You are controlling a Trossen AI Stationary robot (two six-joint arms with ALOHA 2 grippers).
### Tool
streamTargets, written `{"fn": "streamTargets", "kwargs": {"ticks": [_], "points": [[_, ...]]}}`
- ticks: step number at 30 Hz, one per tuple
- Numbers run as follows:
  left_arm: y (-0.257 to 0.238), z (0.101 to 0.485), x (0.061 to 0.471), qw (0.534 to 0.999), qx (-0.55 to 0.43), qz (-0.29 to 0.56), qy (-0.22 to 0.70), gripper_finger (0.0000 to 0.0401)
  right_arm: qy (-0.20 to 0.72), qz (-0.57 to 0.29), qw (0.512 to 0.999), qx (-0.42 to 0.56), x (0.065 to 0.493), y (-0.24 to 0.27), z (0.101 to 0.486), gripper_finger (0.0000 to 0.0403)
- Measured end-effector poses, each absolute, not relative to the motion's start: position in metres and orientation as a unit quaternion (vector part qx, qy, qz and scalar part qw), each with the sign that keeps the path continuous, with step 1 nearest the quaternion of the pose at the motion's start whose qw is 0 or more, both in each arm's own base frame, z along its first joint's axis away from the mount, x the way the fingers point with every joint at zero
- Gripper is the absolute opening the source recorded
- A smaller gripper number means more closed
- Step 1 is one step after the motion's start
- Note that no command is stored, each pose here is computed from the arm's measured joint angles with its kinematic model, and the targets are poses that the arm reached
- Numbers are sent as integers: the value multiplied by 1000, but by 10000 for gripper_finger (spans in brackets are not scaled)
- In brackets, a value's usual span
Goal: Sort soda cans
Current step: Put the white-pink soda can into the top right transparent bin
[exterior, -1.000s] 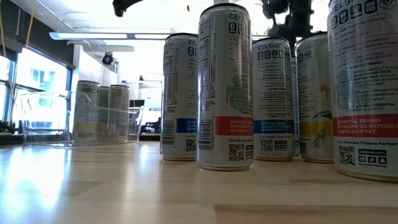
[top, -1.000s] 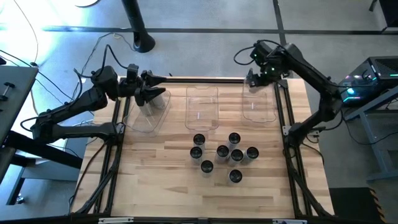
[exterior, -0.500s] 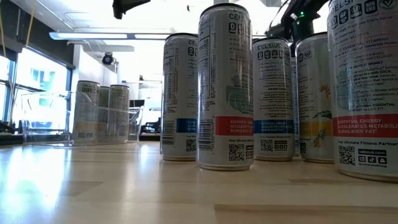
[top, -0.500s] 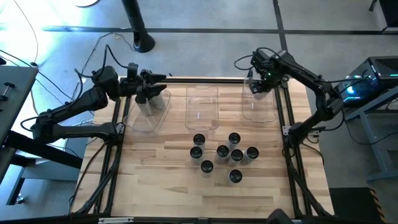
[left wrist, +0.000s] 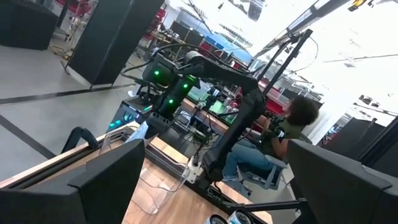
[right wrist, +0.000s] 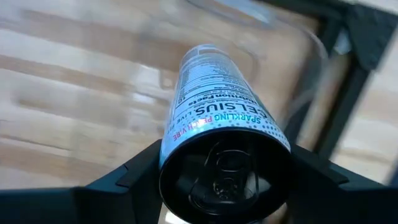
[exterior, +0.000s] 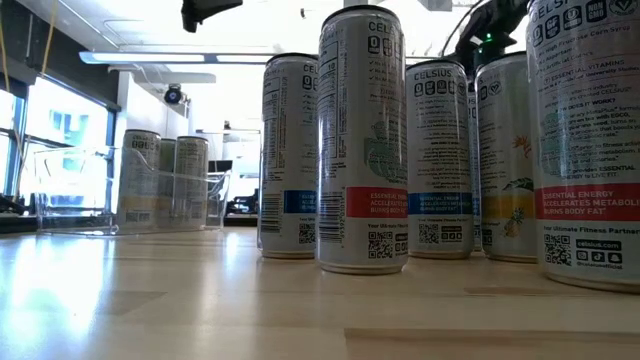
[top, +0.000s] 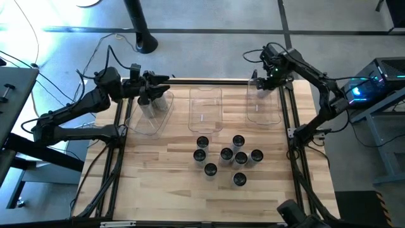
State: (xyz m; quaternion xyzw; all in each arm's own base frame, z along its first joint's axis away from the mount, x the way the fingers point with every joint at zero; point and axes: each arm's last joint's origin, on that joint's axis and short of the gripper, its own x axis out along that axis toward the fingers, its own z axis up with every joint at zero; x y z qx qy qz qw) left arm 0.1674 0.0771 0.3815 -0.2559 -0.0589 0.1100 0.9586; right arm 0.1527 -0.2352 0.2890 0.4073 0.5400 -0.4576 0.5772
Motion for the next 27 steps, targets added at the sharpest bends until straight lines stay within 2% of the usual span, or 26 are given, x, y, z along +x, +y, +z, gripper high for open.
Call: {"fn": "streamTargets", "kwargs": {"ticks": [5, 11, 18, 27], "points": [[77, 381, 167, 958, -258, 110, -59, 385, 568, -450, 546, 420, 148, -242, 278, 243], [77, 381, 167, 958, -258, 111, -58, 385, 564, -441, 550, 429, 151, -248, 272, 244], [77, 380, 167, 958, -260, 112, -55, 385, 565, -438, 553, 427, 151, -248, 271, 272], [77, 378, 167, 957, -262, 116, -41, 385, 560, -444, 551, 430, 152, -249, 271, 277]]}}
